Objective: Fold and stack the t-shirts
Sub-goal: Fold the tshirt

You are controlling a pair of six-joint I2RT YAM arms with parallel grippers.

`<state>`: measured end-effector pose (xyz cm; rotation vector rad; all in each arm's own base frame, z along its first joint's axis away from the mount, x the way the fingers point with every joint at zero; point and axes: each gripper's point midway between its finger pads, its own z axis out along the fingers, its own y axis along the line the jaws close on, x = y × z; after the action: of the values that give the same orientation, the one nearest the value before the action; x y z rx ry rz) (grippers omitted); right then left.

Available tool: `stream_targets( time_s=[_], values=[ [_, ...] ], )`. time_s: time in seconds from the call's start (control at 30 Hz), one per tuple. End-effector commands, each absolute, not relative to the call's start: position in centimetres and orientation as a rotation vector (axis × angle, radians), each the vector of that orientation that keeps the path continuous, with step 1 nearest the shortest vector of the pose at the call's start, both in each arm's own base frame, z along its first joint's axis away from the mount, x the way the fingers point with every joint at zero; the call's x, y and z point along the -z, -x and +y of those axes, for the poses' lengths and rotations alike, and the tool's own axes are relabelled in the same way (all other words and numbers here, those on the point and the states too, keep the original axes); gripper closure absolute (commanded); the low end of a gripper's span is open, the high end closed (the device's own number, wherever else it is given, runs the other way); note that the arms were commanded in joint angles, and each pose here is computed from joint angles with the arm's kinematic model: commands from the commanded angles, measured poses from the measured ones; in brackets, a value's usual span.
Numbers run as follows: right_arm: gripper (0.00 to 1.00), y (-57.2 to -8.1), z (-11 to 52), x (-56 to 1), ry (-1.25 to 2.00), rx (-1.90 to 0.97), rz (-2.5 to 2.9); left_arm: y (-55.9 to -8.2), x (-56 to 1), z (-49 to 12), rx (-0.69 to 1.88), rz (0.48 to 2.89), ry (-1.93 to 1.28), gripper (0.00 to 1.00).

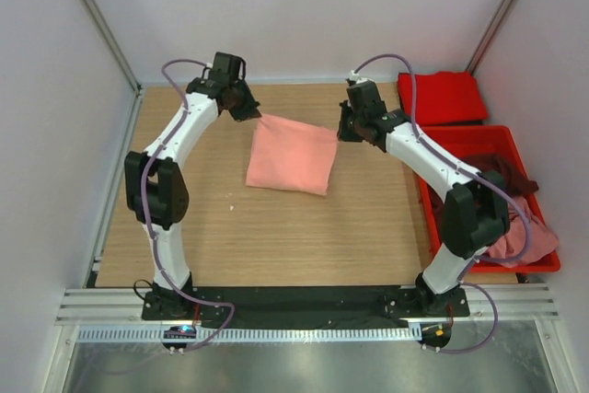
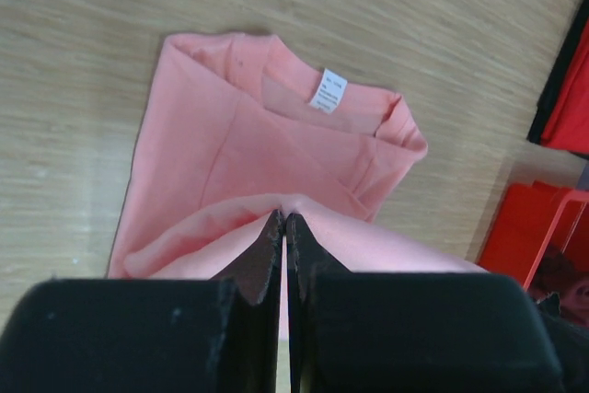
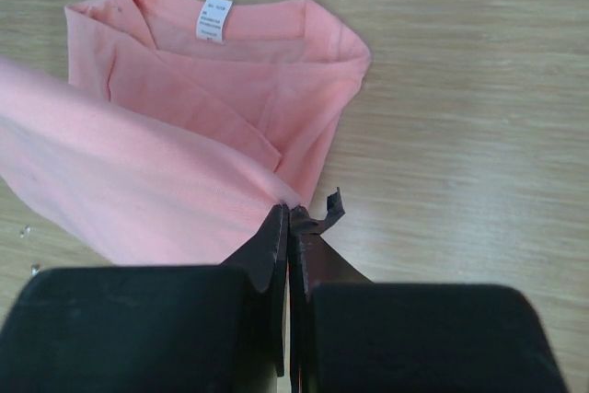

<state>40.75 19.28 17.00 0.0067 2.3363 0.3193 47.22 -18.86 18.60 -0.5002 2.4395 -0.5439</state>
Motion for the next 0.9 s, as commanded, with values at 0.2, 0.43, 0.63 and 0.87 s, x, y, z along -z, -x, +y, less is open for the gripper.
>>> stream_targets(
  time_s=[0.2, 0.43, 0.63, 0.87],
  values=[
    [0.99, -47.4, 19.8, -16.1, 0.037, -0.21, 2.278, -54.6, -18.4, -18.1, 0.622, 2.29, 0.507, 1.0],
    [0.99, -50.8, 18.2, -13.7, -0.024, -0.094, 2.283, -59.3, -15.8, -18.8, 0.711, 2.242, 0.483, 1.0],
    [0.99, -52.6, 16.6, -12.1, -0.096, -0.04, 2.279, -61.7, -16.0, -21.2, 0.868, 2.16, 0.395, 1.0],
    [0.95, -53.1, 14.4, -9.7, -0.226, 0.0, 2.293, -62.8, -14.2, -22.6, 0.941, 2.171, 0.299, 0.75]
  ],
)
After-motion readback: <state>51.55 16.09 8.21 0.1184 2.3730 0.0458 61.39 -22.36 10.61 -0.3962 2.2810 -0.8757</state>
